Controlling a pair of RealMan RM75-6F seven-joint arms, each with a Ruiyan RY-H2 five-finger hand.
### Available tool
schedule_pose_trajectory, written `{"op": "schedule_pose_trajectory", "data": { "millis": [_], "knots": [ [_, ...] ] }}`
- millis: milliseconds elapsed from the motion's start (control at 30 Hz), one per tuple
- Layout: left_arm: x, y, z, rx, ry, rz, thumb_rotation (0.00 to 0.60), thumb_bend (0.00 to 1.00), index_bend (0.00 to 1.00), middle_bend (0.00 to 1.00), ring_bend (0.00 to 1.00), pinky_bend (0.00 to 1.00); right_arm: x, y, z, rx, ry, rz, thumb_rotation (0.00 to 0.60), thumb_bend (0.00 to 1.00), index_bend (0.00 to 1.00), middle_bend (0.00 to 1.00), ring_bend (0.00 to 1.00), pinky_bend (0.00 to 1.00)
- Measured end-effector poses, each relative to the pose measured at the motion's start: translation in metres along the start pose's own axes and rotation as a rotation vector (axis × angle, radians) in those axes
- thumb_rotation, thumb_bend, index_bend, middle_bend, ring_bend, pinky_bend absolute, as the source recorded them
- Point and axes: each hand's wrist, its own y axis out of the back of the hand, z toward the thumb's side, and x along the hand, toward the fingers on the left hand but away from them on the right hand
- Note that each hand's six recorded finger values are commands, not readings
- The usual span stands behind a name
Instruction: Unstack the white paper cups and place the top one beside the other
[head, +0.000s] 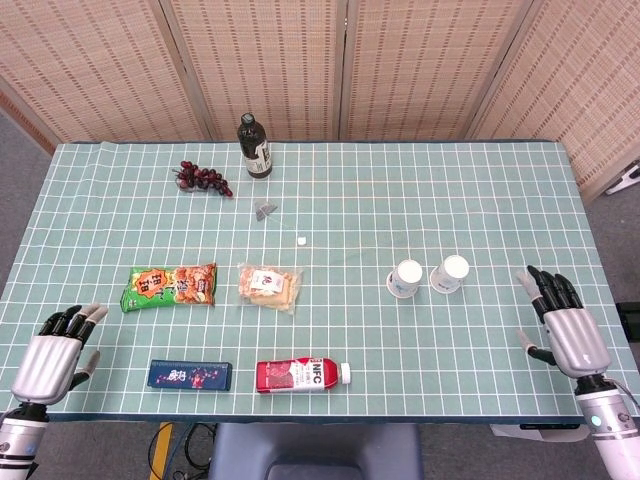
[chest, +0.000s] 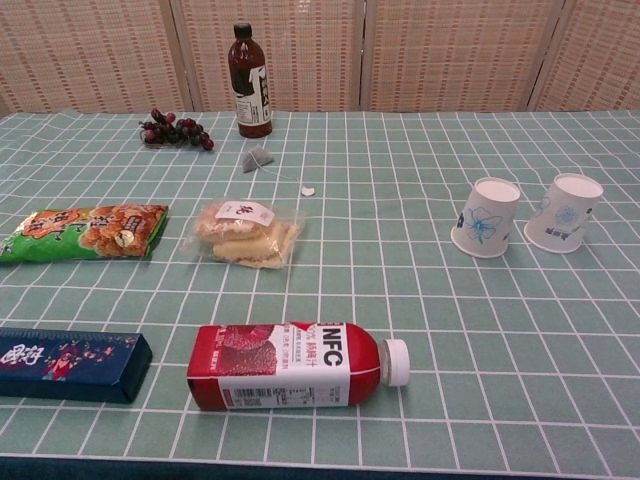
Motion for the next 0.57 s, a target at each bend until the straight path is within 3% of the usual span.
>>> {"op": "schedule_pose_trajectory", "data": {
  "millis": [567],
  "knots": [
    [0.007, -0.010, -0.004, 0.007, 0.000, -0.036, 0.600, 0.40, 0.21, 0.19, 0.15, 0.18, 0.000, -0.001, -0.004, -0.013, -0.016, 0.009, 0.600, 0.28, 0.00, 0.00, 0.00, 0.00]
  ]
}}
